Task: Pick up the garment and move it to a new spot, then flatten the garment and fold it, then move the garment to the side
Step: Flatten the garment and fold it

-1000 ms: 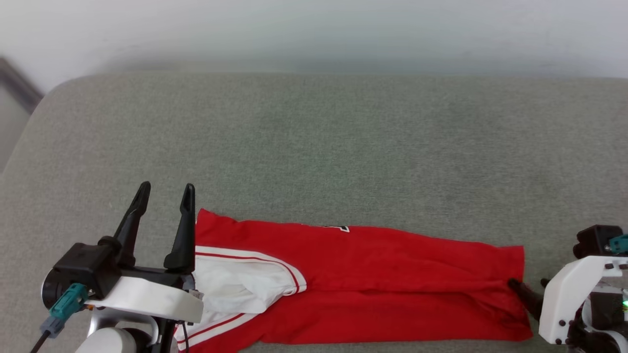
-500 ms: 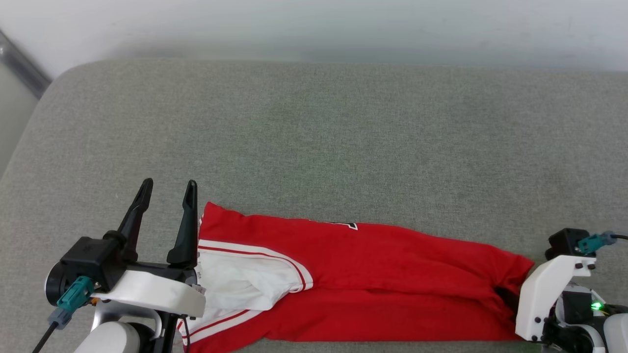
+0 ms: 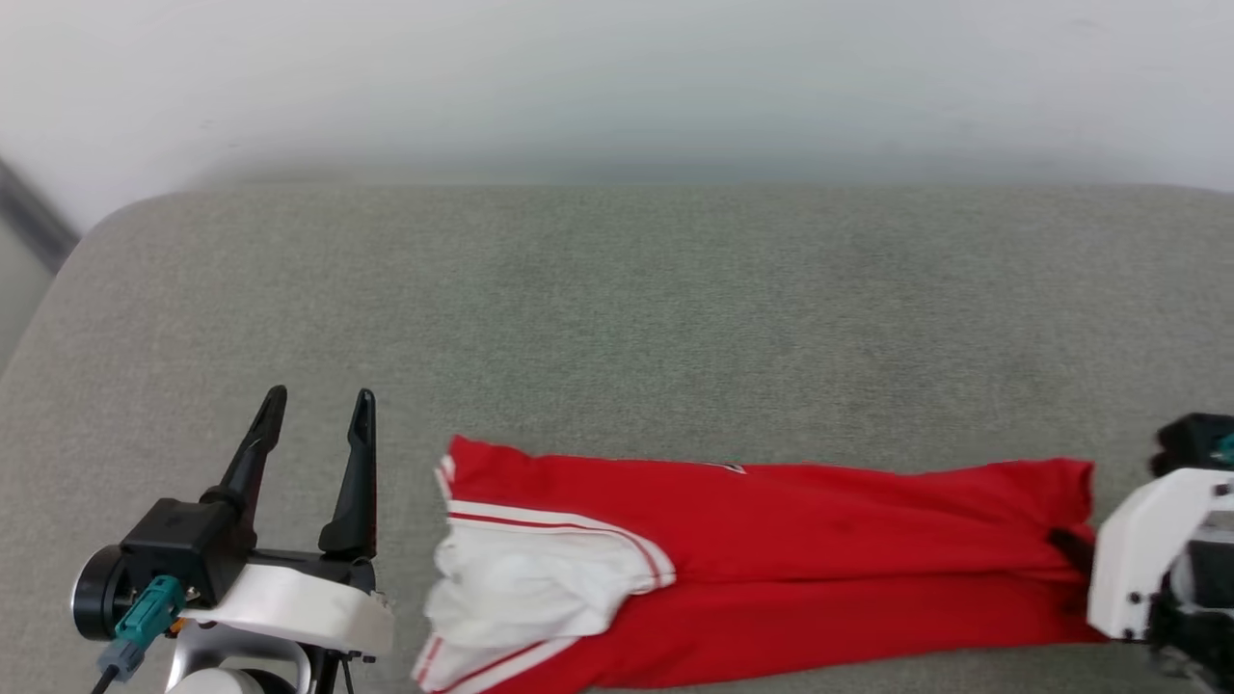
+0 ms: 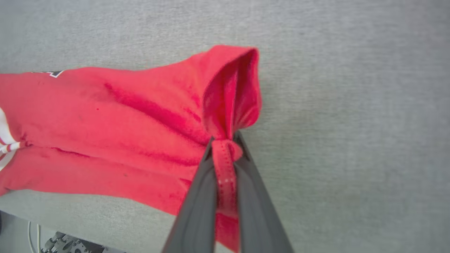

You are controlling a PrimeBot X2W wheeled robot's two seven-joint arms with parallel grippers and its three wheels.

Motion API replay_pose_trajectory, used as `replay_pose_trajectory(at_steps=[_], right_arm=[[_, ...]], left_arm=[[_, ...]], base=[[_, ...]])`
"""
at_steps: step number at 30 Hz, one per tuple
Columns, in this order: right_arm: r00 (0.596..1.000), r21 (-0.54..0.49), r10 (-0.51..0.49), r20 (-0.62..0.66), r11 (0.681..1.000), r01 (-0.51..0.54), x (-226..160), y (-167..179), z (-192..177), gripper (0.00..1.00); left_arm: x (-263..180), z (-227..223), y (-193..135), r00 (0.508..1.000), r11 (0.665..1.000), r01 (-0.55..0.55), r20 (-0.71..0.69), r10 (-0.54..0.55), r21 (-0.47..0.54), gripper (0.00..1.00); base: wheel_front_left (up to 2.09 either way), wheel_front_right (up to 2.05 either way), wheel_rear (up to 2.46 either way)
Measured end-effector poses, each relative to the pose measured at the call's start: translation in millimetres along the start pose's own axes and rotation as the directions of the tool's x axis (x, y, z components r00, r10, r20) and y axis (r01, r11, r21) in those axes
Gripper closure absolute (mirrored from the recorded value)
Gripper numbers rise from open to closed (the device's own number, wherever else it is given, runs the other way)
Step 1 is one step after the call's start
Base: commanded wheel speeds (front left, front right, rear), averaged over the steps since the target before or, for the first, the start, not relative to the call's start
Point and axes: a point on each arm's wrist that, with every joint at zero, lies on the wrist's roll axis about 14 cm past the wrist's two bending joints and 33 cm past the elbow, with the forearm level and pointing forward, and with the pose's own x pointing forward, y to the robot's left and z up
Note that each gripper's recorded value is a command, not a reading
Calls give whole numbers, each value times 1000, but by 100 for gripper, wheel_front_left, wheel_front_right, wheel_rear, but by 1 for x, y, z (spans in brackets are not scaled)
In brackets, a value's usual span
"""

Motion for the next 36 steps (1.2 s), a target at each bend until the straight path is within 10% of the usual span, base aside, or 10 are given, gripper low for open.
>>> replay_pose_trajectory(at_steps=[12,21,28,36], right_arm=[[982,217,-188,-12,958,186,-55,-79,-4,100],[963,375,271,-15,894,-246,-39,27,0,100],[771,443,637,-16,696,-565,-21,125,-2,100],[659,455,751,-42,602,-656,4,195,-5,100]], left_arm=[[0,4,-17,999,999,36,14,-36,-16,0],[-4,3,-18,999,999,41,5,-41,-21,0],[-8,3,-14,999,999,37,2,-36,-26,0],[-4,-1,-9,1000,999,15,1,-15,-35,0]], base=[[0,0,0],[0,0,0],[0,0,0],[0,0,0]])
